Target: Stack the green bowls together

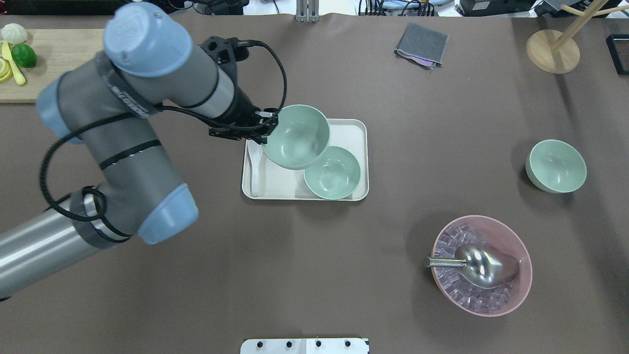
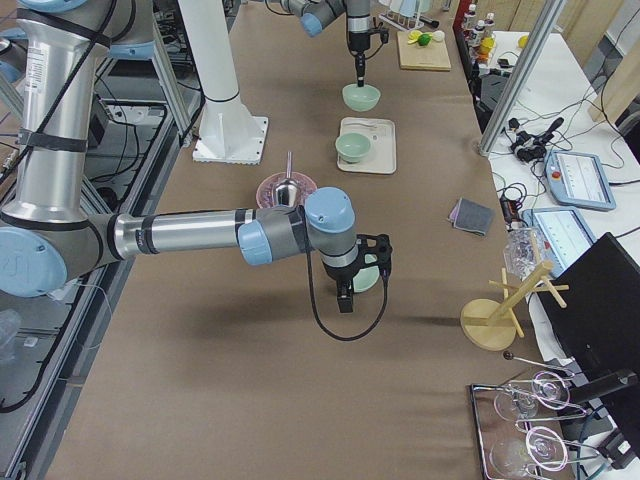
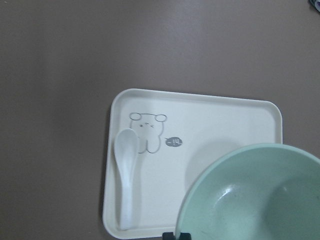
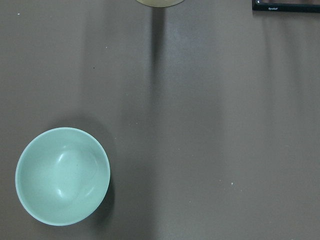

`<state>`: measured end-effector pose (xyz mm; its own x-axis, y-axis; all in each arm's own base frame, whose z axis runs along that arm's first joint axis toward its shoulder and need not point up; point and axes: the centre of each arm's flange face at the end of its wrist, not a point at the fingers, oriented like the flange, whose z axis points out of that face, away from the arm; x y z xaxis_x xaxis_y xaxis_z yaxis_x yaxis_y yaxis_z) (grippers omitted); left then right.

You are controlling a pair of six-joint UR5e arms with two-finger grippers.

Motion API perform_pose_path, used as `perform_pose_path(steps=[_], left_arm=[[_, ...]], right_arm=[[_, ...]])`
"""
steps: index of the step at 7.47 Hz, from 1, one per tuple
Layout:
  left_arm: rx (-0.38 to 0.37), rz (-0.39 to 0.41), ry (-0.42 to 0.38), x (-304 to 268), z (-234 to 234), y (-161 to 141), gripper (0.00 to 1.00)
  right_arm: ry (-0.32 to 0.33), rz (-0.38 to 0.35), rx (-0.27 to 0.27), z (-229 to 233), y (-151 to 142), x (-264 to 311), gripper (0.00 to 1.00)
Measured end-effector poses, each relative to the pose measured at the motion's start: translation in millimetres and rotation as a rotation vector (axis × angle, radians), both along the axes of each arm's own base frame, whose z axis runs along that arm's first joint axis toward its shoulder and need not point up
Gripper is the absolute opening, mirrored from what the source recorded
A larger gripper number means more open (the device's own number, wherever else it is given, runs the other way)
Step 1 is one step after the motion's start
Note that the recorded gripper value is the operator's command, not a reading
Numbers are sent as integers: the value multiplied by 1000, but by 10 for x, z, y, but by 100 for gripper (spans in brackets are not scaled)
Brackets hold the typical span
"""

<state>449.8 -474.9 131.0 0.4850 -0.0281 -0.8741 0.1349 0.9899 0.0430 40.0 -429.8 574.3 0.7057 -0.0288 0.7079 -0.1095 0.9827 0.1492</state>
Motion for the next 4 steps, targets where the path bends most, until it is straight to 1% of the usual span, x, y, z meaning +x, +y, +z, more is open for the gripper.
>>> perform_pose_path(steps=[2, 4], left_arm=[[-4, -16, -35, 559, -208, 27, 0], [-10, -16, -67, 804, -146, -7, 0]], right_arm=[[0, 0, 0, -5, -5, -2, 100], [-1, 1, 2, -14, -14, -3, 100]])
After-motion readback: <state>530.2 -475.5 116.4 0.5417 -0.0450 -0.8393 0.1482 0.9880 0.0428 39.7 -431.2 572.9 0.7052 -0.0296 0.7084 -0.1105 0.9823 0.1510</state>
